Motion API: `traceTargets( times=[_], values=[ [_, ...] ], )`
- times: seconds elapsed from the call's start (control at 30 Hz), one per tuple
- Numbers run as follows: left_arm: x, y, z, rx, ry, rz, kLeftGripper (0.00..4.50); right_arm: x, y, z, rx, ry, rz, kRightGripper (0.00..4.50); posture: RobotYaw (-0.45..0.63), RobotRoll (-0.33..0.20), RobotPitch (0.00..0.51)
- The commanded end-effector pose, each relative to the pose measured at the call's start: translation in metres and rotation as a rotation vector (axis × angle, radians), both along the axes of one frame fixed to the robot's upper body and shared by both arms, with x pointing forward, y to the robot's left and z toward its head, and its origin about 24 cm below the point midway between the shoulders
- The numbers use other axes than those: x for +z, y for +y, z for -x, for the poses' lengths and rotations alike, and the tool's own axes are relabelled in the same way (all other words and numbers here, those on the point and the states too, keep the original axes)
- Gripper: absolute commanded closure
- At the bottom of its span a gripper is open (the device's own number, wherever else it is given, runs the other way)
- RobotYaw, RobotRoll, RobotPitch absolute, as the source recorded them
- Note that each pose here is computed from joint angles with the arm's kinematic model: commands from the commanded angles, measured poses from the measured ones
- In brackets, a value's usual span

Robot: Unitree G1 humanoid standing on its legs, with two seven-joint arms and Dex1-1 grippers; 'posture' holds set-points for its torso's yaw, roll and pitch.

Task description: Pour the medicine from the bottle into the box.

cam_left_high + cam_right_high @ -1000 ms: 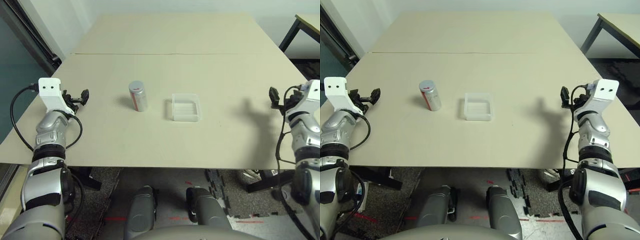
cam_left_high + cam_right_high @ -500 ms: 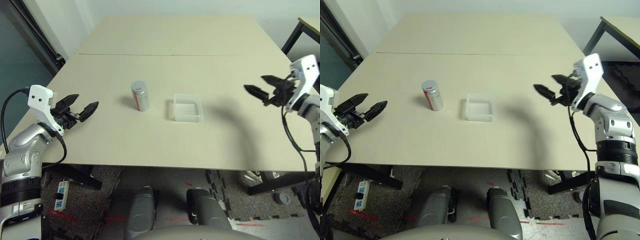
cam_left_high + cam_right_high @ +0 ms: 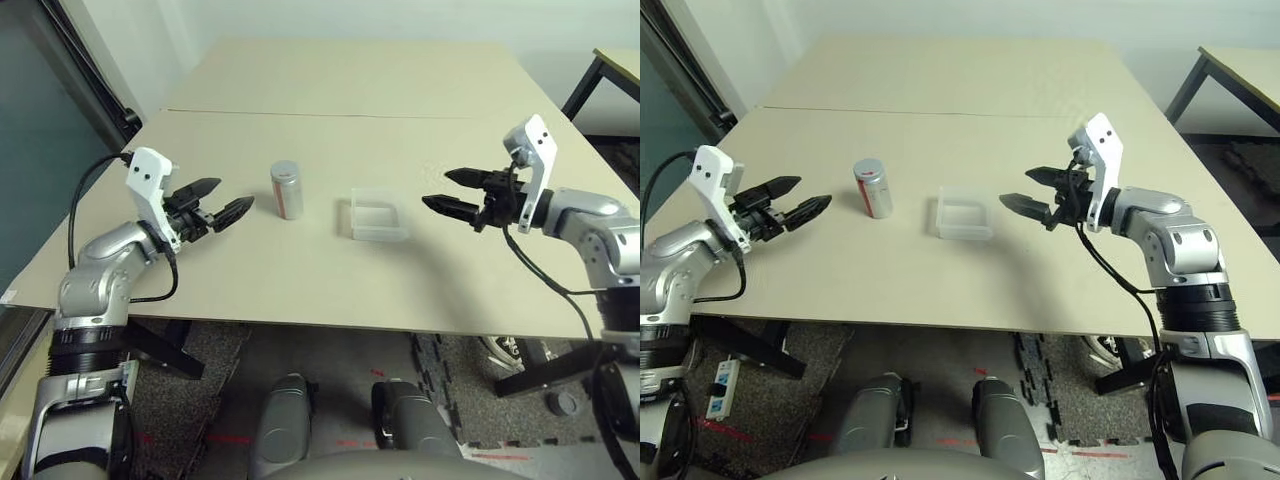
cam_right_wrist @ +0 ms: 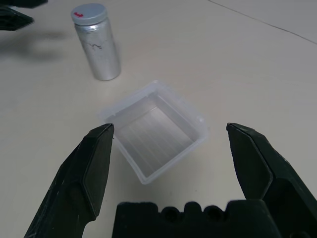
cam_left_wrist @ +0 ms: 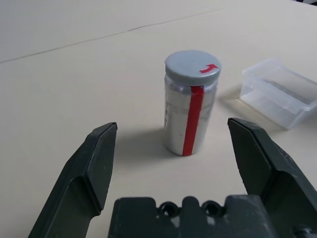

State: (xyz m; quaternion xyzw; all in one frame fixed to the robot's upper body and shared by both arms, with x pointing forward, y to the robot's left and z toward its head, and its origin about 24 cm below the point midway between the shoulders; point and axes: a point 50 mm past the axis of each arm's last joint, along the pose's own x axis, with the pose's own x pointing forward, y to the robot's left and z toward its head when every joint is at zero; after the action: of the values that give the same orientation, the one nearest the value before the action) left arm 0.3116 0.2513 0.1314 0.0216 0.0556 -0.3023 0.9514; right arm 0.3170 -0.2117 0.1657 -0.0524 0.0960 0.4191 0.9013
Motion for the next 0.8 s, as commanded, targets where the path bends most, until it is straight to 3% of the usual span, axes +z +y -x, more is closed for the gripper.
traceTargets(
  times=[0.03,0.37,0.8],
  values=[
    [-0.010,-0.009,-0.006,-0.032,0.020,-0.013,0.01,-0.003,0.004,-0.002,0.009,0.001,0.010,0.00,0.08,0.000,0.072],
    [-0.024,-0.022,-0.023,-0.045,0.039,-0.012,0.01,-0.005,0.006,-0.004,-0.001,-0.006,-0.003,0.00,0.05,0.000,0.079],
    [-0.026,-0.047,-0.040,-0.082,0.041,-0.001,0.01,-0.006,0.013,-0.003,0.001,-0.009,-0.022,0.00,0.02,0.000,0.099]
  ],
)
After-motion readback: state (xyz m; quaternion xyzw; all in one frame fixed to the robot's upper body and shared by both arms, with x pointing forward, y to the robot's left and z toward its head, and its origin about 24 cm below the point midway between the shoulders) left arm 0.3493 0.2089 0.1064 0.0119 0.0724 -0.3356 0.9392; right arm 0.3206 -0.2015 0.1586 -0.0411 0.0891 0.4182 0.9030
